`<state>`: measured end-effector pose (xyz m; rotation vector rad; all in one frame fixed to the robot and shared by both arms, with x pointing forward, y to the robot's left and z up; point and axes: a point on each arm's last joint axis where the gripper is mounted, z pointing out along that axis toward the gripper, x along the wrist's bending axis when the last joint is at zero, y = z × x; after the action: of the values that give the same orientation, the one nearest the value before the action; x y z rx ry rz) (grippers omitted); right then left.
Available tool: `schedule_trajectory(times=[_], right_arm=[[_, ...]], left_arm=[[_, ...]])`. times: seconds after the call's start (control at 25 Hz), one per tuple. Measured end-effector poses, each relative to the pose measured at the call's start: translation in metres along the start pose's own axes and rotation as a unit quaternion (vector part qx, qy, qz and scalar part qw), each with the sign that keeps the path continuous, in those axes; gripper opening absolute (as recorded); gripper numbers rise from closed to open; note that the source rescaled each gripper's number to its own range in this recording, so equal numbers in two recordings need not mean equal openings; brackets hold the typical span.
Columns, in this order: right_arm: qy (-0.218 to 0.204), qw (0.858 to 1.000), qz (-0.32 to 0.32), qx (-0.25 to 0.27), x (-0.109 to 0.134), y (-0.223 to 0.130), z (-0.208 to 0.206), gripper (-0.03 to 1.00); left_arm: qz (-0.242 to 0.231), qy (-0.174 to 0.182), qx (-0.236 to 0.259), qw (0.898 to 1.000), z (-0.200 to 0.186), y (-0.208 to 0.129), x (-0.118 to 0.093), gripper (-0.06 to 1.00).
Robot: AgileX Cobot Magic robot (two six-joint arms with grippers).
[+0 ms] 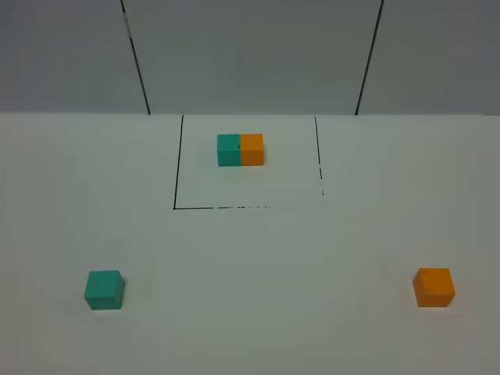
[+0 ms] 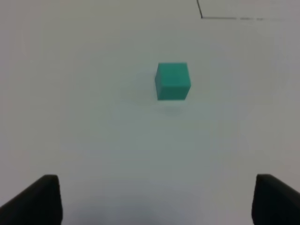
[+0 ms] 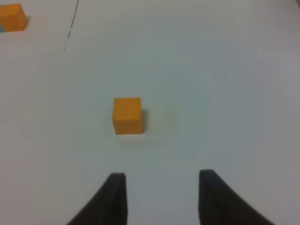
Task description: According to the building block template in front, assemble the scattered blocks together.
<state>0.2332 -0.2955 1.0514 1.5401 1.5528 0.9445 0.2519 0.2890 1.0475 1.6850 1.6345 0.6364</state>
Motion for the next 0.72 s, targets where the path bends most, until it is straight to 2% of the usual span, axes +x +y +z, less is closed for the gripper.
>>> schedule_trajectory(times=[0.16,0.36,0.56,0.72], right_arm=[[0.000,1.000,0.000,0.000,0.000,0.000,0.000,0.00],[0.000,1.000,0.000,0.000,0.000,0.000,0.000,0.00],[0.000,1.000,0.000,0.000,0.000,0.000,0.000,0.00],[0.000,1.000,0.000,0.000,0.000,0.000,0.000,0.00]], left_arm=[[-0.034,0.006,0.094,0.995,0.026,0.023,0.003,0.80],[-0.051,0.014,0.197,0.979,0.065,0.067,0.006,0.82],[-0.056,0.017,0.251,0.966,0.102,0.116,0.009,0.80],[-0.050,0.014,0.292,0.955,0.130,0.142,0.009,0.80]])
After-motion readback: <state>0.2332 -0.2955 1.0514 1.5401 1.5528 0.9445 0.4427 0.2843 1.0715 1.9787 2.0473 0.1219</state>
